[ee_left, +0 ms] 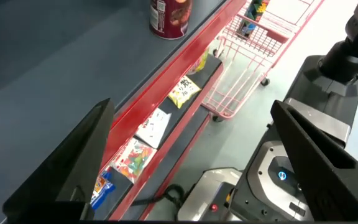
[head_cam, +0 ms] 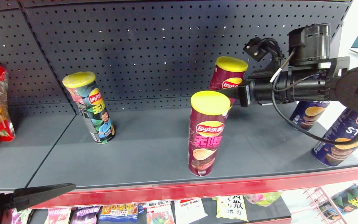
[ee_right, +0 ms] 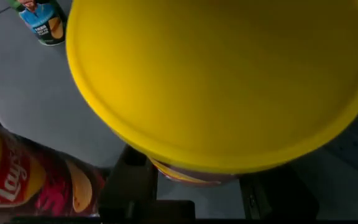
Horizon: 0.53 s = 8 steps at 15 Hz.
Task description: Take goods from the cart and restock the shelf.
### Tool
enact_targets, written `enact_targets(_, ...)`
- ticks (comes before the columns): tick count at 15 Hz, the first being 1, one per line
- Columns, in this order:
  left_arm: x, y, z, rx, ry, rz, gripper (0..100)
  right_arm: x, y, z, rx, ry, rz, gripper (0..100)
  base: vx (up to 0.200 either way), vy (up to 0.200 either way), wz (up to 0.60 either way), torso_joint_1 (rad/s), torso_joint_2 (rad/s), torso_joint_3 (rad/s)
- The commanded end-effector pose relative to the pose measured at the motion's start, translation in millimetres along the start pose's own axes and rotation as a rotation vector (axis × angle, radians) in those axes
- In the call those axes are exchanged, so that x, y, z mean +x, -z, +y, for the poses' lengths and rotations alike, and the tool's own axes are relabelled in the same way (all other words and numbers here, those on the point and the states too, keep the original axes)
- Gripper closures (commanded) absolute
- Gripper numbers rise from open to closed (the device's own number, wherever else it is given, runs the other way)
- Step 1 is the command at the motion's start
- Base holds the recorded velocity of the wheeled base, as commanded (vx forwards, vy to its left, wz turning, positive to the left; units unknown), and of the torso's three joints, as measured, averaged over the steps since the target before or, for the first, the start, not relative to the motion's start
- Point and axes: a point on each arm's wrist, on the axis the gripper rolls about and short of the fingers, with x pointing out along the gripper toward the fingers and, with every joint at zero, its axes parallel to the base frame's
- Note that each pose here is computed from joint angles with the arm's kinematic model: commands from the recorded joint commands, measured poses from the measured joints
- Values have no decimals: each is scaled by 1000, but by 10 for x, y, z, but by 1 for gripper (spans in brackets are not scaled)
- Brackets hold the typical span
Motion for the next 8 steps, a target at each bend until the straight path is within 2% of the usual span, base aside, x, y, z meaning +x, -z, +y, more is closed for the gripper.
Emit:
enact_targets(1,15,7,6,-4,2,8,0,152,22,-9,1,-14,10,100,0,0,0,0,0,0)
enact_targets(8,47,4,21,-12,3,22,0,363,64,-51,2,-24,24,100,0,0,0,0,0,0)
